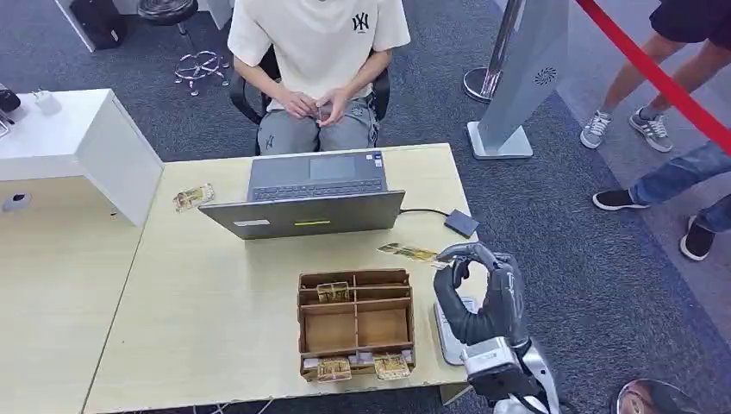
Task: Pass the card to the sensor for recognition and then transmit it.
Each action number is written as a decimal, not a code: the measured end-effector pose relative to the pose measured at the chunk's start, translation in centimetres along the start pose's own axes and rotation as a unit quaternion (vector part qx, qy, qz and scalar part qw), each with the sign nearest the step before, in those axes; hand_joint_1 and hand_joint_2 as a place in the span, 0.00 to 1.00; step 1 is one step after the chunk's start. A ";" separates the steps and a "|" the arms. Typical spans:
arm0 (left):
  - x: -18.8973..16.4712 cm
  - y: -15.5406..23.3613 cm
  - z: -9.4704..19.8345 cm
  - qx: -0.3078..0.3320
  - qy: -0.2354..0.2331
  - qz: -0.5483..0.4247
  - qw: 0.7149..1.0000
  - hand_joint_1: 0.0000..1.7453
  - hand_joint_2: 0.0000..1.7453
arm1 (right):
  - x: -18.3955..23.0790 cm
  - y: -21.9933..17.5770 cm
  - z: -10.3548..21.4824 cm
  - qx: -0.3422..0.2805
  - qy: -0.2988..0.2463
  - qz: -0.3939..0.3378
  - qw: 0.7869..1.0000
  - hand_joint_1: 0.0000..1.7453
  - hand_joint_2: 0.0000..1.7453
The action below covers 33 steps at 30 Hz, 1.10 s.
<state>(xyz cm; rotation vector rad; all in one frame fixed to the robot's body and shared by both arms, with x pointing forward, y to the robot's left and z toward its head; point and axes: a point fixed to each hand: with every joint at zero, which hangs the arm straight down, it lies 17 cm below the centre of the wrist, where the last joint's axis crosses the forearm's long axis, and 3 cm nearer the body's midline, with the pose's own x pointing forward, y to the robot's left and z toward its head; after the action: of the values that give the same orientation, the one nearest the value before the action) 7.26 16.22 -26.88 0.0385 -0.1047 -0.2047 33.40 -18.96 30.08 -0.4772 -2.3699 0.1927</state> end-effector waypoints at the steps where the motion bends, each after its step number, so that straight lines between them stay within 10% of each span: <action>1: 0.0 0.0 0.0 0.000 0.000 0.000 1.000 0.00 0.00 | 0.2 -0.2 -0.1 -0.002 -0.001 -0.001 1.000 1.00 1.00; 33: -0.4 -1.1 0.2 -0.026 0.002 -0.093 0.995 0.00 0.00 | -1.1 9.9 -14.3 0.064 -0.094 0.212 0.971 1.00 1.00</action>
<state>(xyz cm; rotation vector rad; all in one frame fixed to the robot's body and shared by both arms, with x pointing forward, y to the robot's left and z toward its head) 6.64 15.25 -26.74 -0.0031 -0.0924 -0.3925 46.57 -10.16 37.41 -0.9361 -2.3891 0.6060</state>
